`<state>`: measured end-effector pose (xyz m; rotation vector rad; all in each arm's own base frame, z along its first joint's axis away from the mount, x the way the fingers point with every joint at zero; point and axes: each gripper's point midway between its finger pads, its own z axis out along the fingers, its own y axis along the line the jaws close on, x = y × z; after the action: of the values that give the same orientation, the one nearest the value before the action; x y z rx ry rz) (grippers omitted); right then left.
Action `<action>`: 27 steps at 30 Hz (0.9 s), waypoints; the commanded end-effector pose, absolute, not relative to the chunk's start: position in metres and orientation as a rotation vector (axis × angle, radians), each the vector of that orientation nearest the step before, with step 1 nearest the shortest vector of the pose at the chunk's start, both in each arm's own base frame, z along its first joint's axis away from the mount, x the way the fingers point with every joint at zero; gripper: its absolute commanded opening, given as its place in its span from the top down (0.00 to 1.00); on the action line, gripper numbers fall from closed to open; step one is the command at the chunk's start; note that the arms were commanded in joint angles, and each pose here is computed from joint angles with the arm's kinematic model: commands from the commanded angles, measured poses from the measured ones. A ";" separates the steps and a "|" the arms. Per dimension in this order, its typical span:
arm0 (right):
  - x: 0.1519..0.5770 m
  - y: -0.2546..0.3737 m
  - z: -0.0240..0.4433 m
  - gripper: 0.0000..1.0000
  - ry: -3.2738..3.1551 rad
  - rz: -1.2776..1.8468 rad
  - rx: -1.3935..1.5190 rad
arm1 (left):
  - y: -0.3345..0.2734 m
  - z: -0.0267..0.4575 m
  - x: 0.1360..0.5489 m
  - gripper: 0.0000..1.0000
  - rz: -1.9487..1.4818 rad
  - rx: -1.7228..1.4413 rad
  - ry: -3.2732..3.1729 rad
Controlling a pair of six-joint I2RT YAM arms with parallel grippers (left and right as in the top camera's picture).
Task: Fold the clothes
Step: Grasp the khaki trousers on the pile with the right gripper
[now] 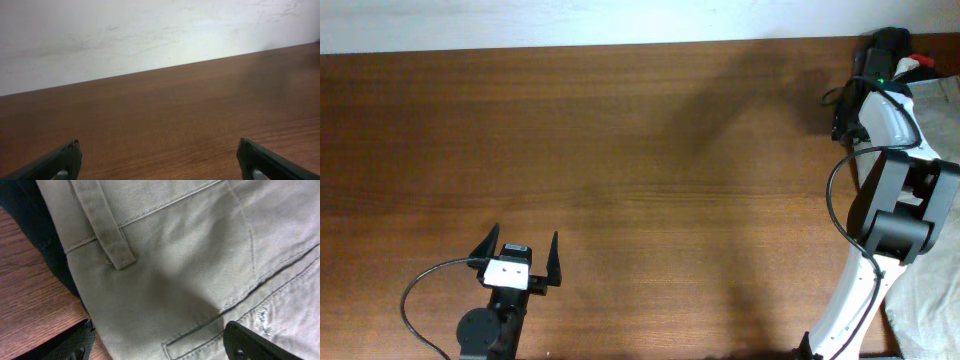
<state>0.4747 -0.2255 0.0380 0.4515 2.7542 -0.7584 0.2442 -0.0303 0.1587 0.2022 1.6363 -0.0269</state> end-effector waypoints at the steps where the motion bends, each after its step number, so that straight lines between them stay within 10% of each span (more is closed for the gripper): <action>1: 0.477 -0.229 0.033 0.27 2.747 -0.785 0.464 | -0.031 0.156 0.244 0.01 -0.019 0.214 1.636; 6: 0.479 -0.229 0.026 0.28 2.747 -0.785 0.464 | -0.031 0.156 0.244 0.01 -0.019 0.214 1.637; 11: 0.480 -0.230 0.027 0.84 2.740 -0.784 0.466 | -0.031 0.156 0.244 0.01 -0.019 0.214 1.637; 14: 0.482 -0.231 0.047 0.96 2.682 -0.778 0.543 | -0.031 0.156 0.244 0.01 -0.019 0.214 1.637; 27: 0.470 -0.214 0.147 0.96 2.523 -0.668 0.660 | -0.031 0.156 0.244 0.01 -0.019 0.215 1.636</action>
<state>0.4640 -0.2240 0.1251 0.6633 2.5686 -0.7220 0.2442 -0.0303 0.1587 0.2022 1.6363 -0.0269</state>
